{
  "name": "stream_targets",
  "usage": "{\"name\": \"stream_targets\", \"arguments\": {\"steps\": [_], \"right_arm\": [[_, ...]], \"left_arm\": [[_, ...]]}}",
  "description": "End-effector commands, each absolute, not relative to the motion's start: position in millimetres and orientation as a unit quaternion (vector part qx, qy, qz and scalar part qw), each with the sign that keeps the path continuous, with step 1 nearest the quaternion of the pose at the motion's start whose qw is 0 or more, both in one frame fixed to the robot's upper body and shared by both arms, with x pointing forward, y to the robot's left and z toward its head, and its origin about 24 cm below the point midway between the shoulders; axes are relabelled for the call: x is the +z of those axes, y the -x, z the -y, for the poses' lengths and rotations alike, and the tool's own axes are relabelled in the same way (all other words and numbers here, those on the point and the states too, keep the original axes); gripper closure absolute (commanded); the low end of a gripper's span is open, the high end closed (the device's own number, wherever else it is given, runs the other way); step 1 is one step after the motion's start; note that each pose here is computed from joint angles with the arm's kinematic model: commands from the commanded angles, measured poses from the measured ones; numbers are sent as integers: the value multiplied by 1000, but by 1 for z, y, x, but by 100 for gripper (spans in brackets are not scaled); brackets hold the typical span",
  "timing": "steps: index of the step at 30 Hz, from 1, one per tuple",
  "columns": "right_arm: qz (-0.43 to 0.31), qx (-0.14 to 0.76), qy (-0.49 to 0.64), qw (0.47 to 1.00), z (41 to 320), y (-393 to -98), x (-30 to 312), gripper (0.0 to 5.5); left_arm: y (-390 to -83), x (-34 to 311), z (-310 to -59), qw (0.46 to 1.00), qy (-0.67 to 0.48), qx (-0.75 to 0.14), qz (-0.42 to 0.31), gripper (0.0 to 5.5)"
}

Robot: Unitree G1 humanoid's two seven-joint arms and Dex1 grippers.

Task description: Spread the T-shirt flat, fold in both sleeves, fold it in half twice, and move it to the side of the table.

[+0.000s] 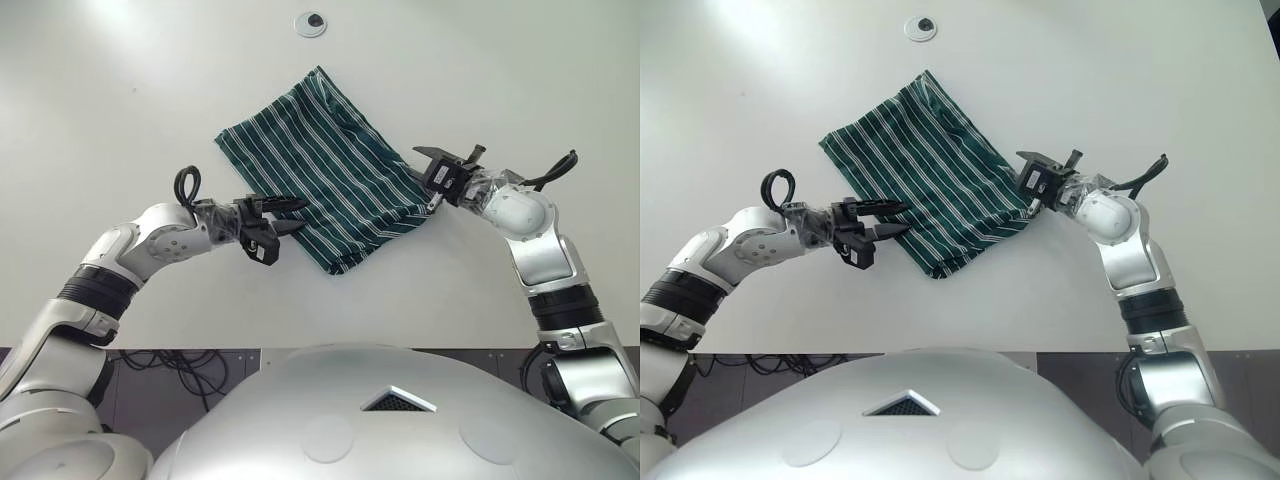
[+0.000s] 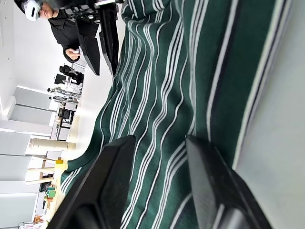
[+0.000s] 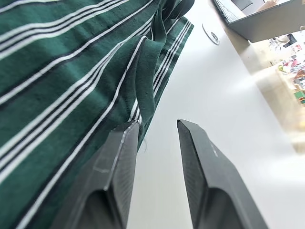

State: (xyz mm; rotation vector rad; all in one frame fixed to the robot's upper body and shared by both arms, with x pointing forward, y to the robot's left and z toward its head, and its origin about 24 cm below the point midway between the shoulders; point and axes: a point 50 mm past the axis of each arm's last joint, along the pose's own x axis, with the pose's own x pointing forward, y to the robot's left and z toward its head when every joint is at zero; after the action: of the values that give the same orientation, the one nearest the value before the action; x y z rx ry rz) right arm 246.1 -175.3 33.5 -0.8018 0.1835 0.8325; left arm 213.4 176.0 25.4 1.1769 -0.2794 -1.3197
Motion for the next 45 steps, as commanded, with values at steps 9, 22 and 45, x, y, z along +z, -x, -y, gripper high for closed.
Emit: {"name": "stream_targets", "arguments": {"steps": [9,22,45], "right_arm": [[-52,402,360,840,180,-249,50,404],[-122,580,379,710,164,-199,15,404],[-68,547,205,809,190,-197,68,404]], "left_arm": [[-230,43,-195,633,-558,-525,110,361],[-246,32,-230,595,-625,-504,35,361],[-220,59,-260,656,-578,-481,63,361]]}}
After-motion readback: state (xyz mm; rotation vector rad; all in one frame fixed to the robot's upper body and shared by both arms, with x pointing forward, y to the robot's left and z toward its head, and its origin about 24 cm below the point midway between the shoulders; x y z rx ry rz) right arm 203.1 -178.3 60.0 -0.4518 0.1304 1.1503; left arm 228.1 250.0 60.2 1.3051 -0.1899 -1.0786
